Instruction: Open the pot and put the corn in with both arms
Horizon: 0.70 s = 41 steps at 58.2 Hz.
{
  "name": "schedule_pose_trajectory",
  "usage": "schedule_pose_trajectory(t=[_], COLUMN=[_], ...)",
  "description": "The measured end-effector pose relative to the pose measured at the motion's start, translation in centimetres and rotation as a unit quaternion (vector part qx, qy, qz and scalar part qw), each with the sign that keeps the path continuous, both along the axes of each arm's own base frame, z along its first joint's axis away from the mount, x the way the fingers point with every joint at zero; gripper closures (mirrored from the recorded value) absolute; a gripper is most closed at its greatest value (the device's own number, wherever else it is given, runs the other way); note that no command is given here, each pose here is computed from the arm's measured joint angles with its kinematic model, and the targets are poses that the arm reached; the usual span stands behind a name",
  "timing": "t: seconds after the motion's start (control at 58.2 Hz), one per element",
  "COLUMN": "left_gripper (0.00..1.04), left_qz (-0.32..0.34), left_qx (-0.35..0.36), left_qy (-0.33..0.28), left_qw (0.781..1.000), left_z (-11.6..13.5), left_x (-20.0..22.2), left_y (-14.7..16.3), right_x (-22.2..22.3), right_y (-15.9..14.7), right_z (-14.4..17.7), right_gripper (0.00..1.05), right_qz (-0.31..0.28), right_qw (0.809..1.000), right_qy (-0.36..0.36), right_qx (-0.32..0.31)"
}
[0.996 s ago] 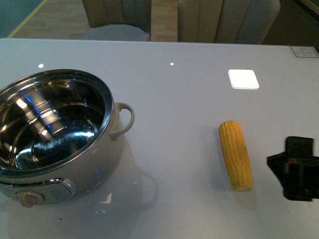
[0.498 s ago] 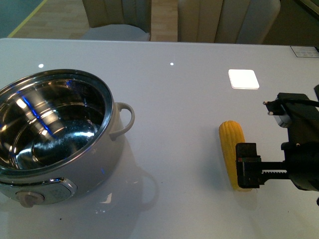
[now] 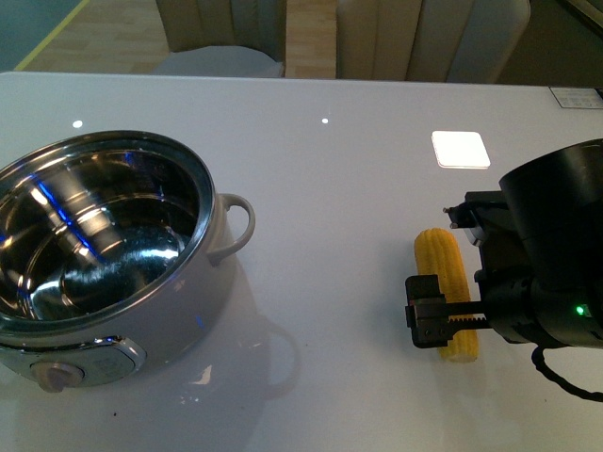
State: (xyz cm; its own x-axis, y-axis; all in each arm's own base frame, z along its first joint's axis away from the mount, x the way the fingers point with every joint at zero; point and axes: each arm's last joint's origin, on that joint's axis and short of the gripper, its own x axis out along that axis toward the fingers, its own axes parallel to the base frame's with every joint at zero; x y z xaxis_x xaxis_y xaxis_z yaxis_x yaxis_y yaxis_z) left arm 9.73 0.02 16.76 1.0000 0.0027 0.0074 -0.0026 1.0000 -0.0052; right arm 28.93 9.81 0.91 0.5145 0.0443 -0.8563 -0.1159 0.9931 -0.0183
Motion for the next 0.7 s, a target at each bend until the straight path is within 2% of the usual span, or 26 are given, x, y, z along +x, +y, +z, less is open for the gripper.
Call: schedule_pose_trajectory(t=[0.704], left_gripper=[0.07], left_qz=[0.000], left_qx=[0.000], left_qy=[0.000], left_qw=[1.000], left_z=[0.0], left_x=[0.0], left_y=[0.0], right_x=[2.2], right_y=[0.6], right_z=[-2.9], right_gripper=[0.09], right_qz=[0.013], right_qw=[0.999], right_qy=[0.021], right_qx=[-0.022])
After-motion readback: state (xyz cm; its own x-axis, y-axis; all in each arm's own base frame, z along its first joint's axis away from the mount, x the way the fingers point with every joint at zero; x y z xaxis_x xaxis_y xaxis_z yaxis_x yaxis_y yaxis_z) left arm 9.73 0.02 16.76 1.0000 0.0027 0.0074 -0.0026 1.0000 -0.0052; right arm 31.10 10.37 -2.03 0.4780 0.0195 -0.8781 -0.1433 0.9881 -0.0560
